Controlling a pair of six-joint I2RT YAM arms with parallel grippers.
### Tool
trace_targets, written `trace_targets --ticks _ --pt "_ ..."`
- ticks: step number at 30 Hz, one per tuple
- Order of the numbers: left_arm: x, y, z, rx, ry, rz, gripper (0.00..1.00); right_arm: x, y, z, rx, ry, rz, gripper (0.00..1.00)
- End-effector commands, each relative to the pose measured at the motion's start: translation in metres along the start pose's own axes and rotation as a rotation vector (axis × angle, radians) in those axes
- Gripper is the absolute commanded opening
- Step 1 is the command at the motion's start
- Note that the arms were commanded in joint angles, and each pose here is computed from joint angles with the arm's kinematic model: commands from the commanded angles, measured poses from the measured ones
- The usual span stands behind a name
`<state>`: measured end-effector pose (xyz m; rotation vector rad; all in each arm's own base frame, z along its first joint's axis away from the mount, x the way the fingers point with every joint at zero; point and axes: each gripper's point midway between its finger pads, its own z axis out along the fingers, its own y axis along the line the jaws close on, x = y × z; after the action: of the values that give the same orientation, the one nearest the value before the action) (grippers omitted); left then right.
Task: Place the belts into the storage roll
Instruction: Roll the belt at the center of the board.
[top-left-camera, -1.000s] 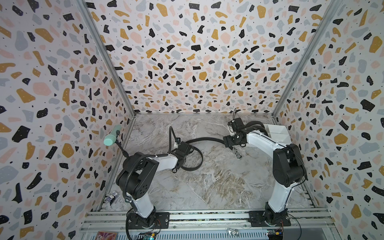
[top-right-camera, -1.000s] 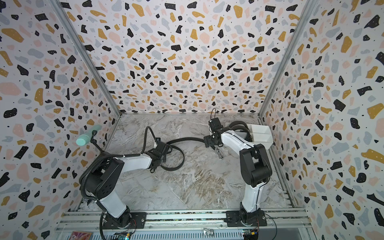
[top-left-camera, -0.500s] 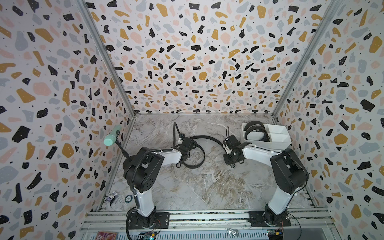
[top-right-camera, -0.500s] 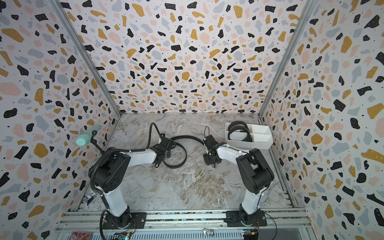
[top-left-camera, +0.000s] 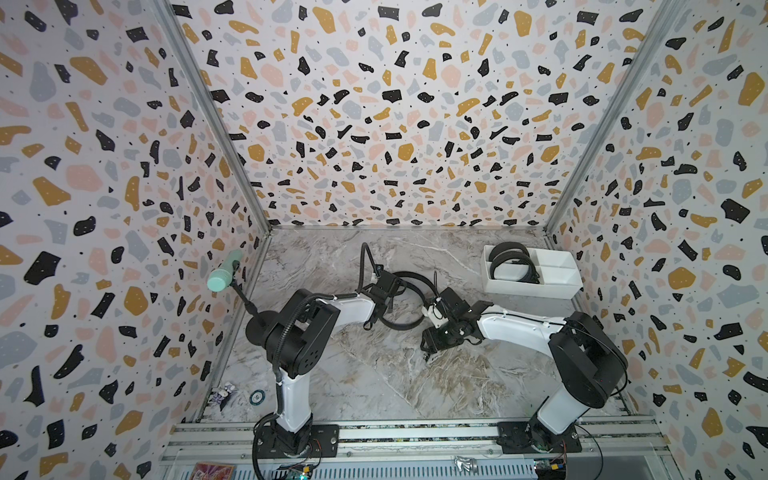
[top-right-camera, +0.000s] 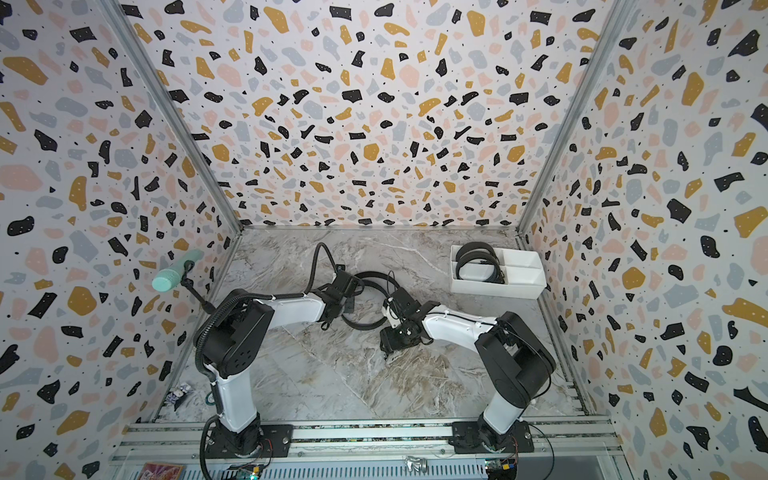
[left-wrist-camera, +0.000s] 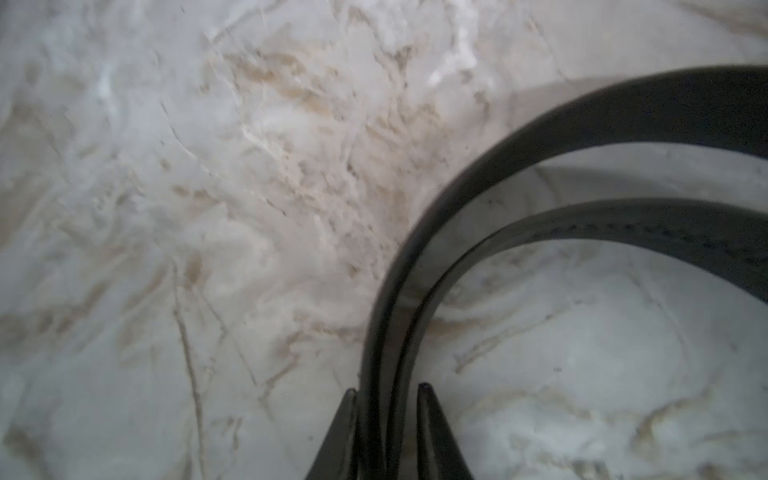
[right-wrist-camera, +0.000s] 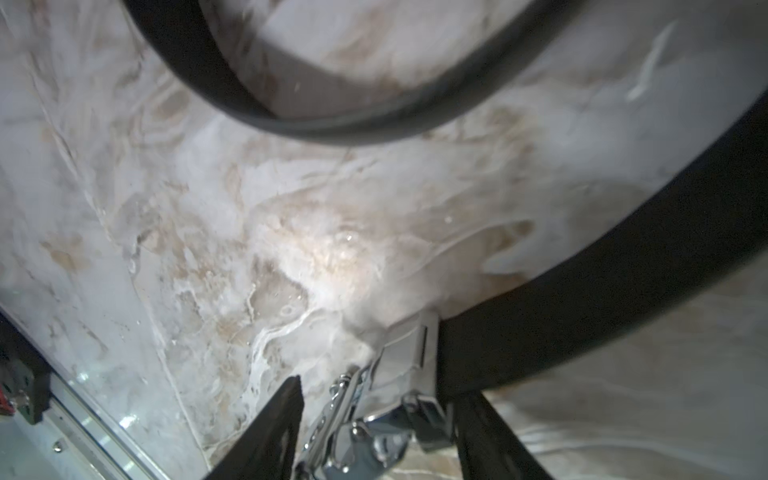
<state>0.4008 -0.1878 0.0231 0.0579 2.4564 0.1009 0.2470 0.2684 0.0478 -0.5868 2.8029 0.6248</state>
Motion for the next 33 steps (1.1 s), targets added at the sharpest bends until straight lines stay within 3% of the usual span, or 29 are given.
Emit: trace_targets --ticks 1,5,8,13,19,27,30,33 --pt "0.006 -0.008 -0.019 0.069 0.023 0.017 0.42 -0.027 -0.016 -0.031 0.040 -0.065 -0.013 0.63" --pt "-0.011 -0.022 -0.043 0.137 -0.030 0.014 0.63 -0.054 -0.040 -0.046 0.078 -0.119 -0.006 0.65" --pt "-0.024 -0.033 -0.065 0.180 -0.072 0.027 0.71 -0.069 -0.063 -0.048 0.134 -0.139 0.009 0.65" --pt "-0.020 -0.057 -0.096 0.280 -0.094 0.138 0.76 -0.083 -0.083 -0.039 0.151 -0.148 0.022 0.65" --pt "0.028 -0.089 -0.100 0.362 0.012 0.402 0.78 -0.089 -0.082 -0.031 0.130 -0.150 0.015 0.65" --pt "0.050 -0.112 -0.076 0.368 0.062 0.468 0.74 -0.088 -0.082 -0.017 0.103 -0.145 0.028 0.58" --pt "0.047 -0.118 -0.065 0.353 0.053 0.461 0.65 -0.085 -0.083 -0.009 0.089 -0.129 0.033 0.52" --pt "0.037 -0.128 -0.058 0.353 0.025 0.443 0.41 -0.077 -0.078 -0.001 0.070 -0.109 0.033 0.42"
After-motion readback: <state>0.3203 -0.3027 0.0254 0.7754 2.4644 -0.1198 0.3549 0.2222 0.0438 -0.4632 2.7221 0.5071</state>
